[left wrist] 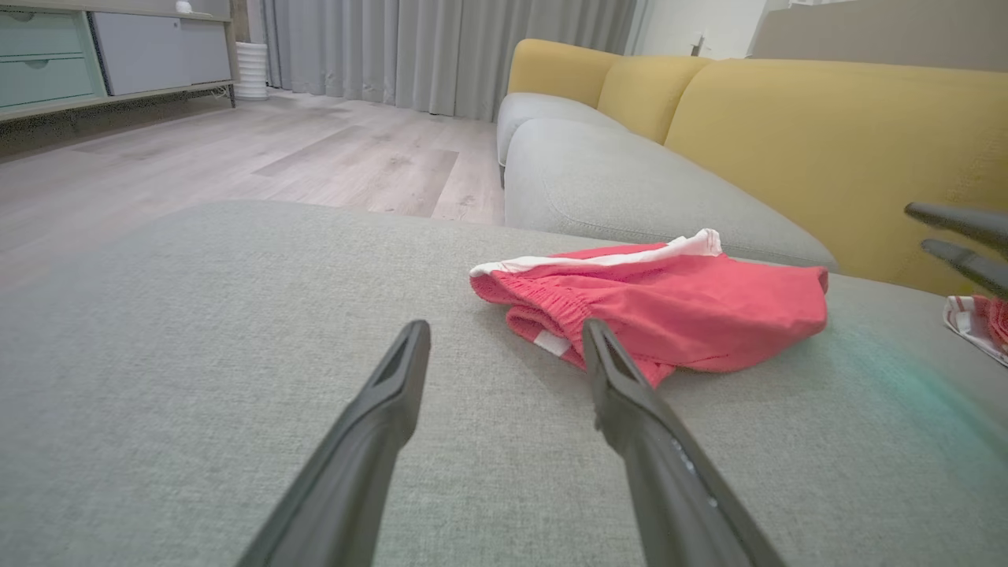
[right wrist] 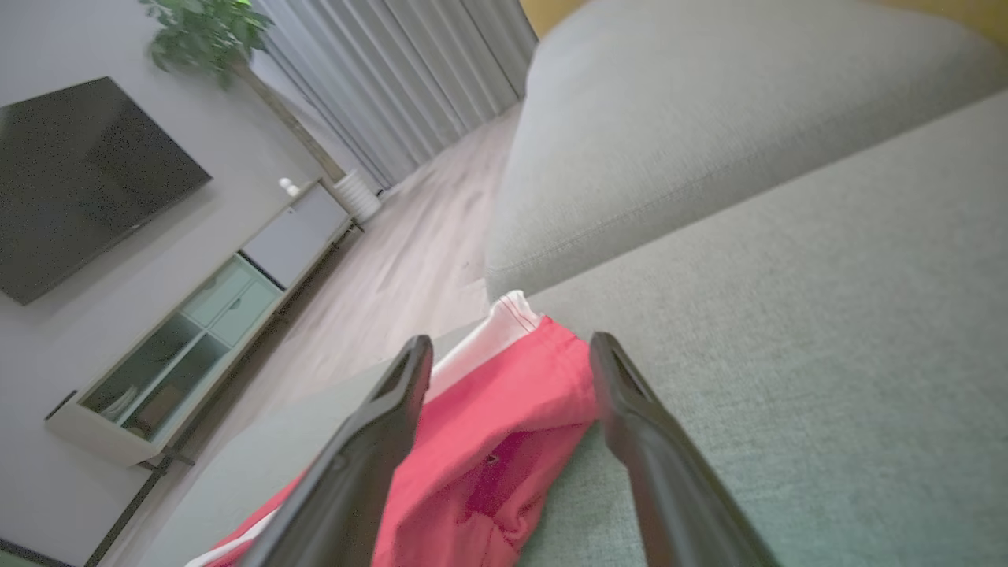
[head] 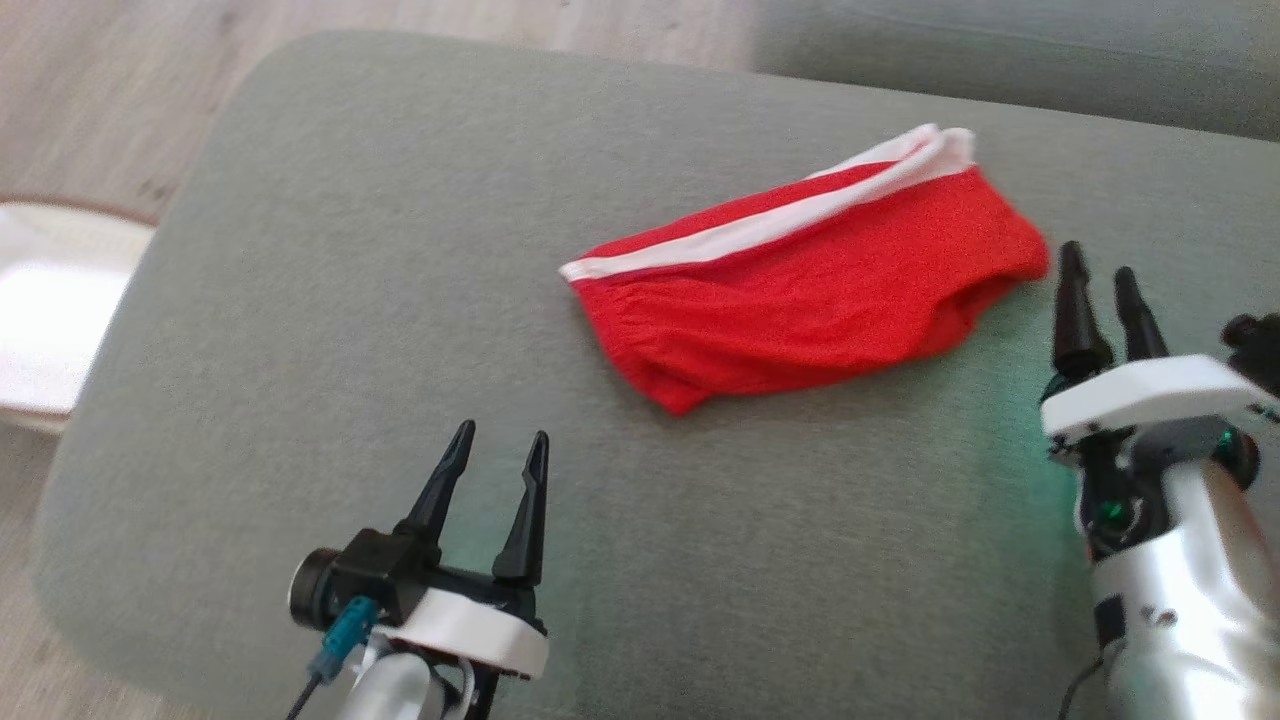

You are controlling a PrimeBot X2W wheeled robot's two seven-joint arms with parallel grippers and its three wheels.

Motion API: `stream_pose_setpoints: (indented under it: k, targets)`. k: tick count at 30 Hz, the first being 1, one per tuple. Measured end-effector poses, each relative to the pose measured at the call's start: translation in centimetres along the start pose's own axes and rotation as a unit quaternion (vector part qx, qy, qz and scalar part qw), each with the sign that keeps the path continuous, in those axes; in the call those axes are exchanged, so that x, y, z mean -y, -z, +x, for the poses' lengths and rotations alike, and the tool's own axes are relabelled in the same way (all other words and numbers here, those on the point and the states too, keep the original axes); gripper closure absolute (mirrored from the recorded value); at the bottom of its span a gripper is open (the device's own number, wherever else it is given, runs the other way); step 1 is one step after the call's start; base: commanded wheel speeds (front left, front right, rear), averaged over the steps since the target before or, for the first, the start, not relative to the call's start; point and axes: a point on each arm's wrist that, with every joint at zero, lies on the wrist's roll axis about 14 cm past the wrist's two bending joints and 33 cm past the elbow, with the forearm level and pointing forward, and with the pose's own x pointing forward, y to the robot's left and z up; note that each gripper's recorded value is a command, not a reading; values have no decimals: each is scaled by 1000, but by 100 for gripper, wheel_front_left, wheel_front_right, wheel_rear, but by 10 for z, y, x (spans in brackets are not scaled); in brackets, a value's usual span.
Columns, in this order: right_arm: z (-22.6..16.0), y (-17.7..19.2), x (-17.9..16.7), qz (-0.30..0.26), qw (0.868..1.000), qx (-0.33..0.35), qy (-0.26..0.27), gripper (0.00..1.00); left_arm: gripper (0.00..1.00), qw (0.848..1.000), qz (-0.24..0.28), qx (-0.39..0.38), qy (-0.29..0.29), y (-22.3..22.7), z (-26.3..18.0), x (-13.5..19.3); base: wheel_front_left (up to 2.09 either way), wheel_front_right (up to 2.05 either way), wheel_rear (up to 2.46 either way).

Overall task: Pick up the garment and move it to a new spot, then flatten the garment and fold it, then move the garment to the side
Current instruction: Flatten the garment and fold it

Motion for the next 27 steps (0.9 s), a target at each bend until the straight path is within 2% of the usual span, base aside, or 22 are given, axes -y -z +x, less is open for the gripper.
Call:
stream_pose_setpoints:
  k: [4,8,18,27]
  targets:
    - [22,19,12,40,998,-38,33,0,0,1000,-14,-2,-17,1,-9,-8,0,0,0]
    - [32,52,23,84,989,-95,74,0,0,998,-40,5,-49,-1,-19,-22,0,0,0]
    - [54,88,-8,93,977,-178,72,0,0,994,-43,20,-97,-8,-38,-42,0,0,0]
    - [73,89,-5,85,974,-196,76,0,0,994,-50,12,-96,-4,-36,-38,0,0,0]
